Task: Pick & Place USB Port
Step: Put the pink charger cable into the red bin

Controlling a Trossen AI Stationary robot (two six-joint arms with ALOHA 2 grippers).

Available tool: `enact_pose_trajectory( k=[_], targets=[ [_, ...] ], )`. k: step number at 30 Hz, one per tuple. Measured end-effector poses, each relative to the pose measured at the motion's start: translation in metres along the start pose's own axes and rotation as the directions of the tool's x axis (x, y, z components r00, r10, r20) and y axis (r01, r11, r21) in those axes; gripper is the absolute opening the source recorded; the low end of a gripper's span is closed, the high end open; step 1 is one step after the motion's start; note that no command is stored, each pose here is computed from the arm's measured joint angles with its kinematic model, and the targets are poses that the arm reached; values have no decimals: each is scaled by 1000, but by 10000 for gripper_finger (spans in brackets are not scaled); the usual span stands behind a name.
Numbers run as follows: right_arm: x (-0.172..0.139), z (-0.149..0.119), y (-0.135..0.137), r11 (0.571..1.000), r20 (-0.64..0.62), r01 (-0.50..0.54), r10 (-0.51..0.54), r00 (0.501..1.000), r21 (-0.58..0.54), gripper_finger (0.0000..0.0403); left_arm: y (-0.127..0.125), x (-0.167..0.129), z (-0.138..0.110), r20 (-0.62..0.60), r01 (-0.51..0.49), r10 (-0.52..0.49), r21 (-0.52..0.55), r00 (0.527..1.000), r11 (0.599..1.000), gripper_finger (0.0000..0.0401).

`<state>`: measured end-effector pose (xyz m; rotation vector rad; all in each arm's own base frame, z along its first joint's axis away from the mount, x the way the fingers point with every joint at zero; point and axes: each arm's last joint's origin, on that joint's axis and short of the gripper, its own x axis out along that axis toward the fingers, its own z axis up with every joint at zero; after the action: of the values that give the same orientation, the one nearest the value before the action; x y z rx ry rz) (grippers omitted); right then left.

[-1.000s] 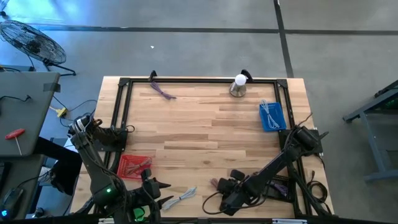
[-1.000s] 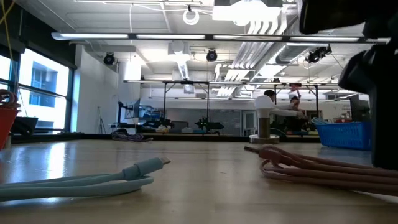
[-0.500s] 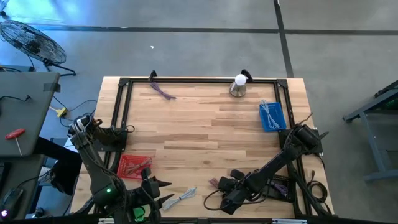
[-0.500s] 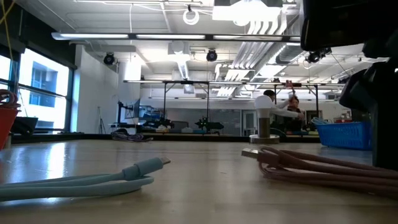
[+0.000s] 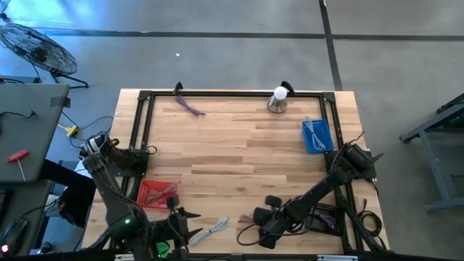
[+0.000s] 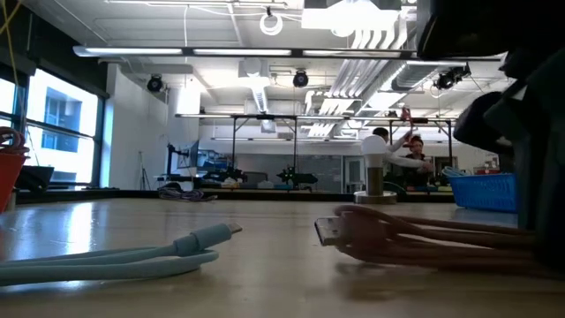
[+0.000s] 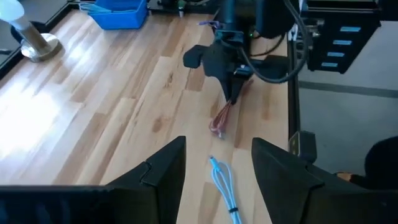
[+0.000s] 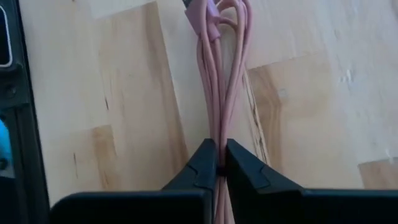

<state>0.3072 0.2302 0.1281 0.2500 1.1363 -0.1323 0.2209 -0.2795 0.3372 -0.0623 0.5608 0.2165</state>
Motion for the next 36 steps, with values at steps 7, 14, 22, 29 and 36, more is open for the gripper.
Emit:
enact_pose_trajectory(
  k=[7,14,22,29,36],
  targets=[
    [-42,28,22,992,162,-40,60,985,-121,7,0,8,2,30,-35,34,15,999,999,177],
    [-110,38,66,944,349,-50,169,922,-325,7,-18,21,-4,154,-110,94,101,984,989,177],
    [-164,32,102,878,533,72,220,817,-473,5,-43,42,-19,224,-141,113,113,968,984,177],
    [-169,41,103,863,563,92,240,791,-496,5,-72,52,2,307,55,-105,168,946,984,177],
    [-166,45,100,867,557,85,237,796,-491,5,-71,69,21,347,128,-195,206,917,970,177]
  ],
)
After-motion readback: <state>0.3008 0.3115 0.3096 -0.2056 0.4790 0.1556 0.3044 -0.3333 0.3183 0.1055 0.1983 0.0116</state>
